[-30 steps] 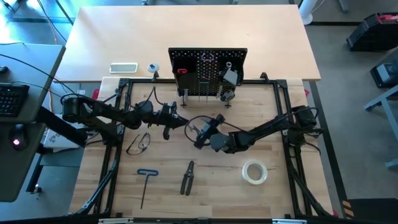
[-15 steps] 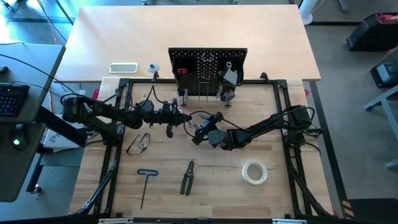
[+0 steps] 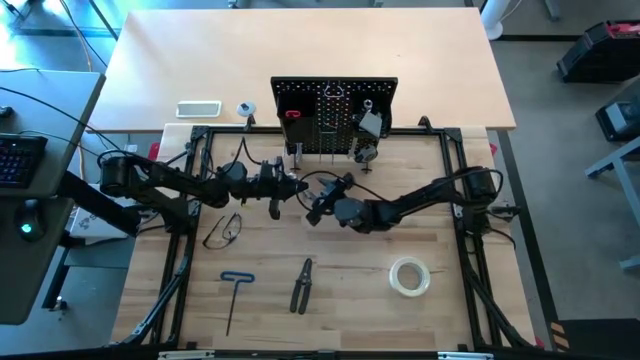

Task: Hang tools onto peg board
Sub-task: Hang the silver wrench on the pegboard

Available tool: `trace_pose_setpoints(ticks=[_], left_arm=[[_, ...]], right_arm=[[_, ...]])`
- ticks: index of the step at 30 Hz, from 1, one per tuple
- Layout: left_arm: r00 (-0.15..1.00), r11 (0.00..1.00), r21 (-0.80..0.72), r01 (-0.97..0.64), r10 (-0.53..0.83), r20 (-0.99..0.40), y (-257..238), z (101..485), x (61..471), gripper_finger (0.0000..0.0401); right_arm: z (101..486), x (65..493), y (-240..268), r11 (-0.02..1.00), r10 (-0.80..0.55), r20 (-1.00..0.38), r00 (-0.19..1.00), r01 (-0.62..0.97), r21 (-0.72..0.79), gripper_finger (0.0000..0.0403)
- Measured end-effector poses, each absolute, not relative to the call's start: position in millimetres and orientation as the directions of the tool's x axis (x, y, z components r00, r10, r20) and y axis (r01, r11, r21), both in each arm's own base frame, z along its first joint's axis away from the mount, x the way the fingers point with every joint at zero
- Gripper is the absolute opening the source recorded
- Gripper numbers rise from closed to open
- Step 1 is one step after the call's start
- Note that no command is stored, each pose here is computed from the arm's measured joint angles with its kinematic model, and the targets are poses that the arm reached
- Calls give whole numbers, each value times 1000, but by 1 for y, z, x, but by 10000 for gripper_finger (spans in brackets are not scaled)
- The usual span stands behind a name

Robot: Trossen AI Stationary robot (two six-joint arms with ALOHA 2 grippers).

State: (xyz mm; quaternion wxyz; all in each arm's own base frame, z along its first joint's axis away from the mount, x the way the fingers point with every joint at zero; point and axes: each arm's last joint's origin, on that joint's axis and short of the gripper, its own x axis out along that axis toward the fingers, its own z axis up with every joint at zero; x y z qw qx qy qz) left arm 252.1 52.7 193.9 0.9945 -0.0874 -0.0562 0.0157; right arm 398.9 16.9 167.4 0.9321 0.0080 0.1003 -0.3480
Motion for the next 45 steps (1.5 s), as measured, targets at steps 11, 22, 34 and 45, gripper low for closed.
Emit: trace_pose_setpoints(ticks=[11,22,34,45], left_arm=[[995,988,-144,-53,64,74,56,191,252,1],[991,990,-91,-109,101,-88,81,173,243,1],[992,996,-28,-82,80,-93,109,172,230,1],[996,999,-25,-44,42,-78,128,176,216,1]], right_arm=[[147,402,22,728,-685,-194,702,673,-130,211],[155,387,62,620,-777,-163,609,691,-372,211],[142,376,77,608,-788,-219,576,671,-425,211],[138,374,76,604,-792,-240,562,664,-441,211]])
